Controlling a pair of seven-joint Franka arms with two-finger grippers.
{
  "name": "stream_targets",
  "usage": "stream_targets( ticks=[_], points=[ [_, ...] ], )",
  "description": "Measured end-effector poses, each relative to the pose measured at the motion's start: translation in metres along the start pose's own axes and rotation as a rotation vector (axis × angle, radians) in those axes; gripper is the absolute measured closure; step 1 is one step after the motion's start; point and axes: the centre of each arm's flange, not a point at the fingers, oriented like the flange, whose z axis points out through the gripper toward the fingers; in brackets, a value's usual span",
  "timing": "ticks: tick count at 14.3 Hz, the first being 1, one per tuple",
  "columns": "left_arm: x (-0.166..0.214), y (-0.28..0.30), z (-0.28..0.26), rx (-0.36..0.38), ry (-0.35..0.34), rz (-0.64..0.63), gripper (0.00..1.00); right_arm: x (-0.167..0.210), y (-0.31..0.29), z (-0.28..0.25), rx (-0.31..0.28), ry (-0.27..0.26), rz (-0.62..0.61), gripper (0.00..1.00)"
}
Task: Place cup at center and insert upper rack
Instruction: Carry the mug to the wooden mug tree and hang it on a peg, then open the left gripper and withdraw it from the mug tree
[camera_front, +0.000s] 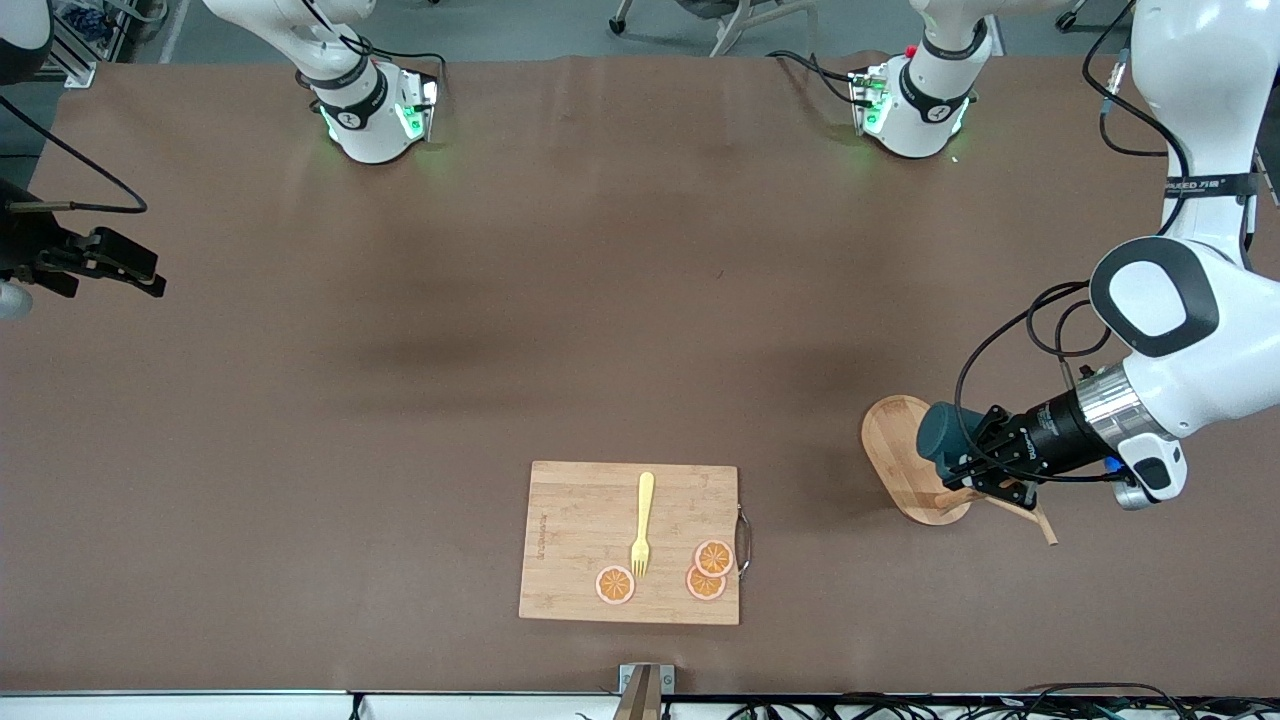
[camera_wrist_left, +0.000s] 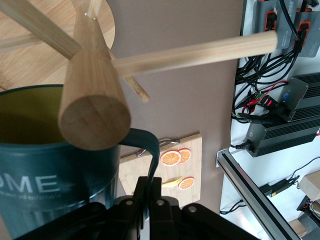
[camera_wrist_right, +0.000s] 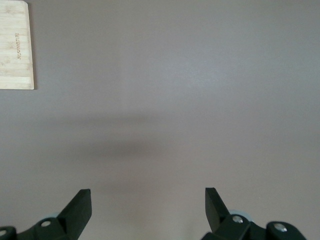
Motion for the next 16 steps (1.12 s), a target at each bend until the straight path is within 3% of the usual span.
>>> stream_targets(
  ticks=[4,13,16],
  points=[
    [0.004,0.000,-0.003,-0.005,0.006,0.000,0.89,0.000,0.000,0.000,0.000,0.000,0.000,0.00],
    [0.001,0.017,-0.027,-0.001,0.123,0.101,0.04,0.000,0.000,0.000,0.000,0.002,0.000,0.00],
    [0.000,0.017,-0.029,0.026,0.180,0.144,0.00,0.000,0.000,0.000,0.000,0.004,0.000,0.00]
  ],
)
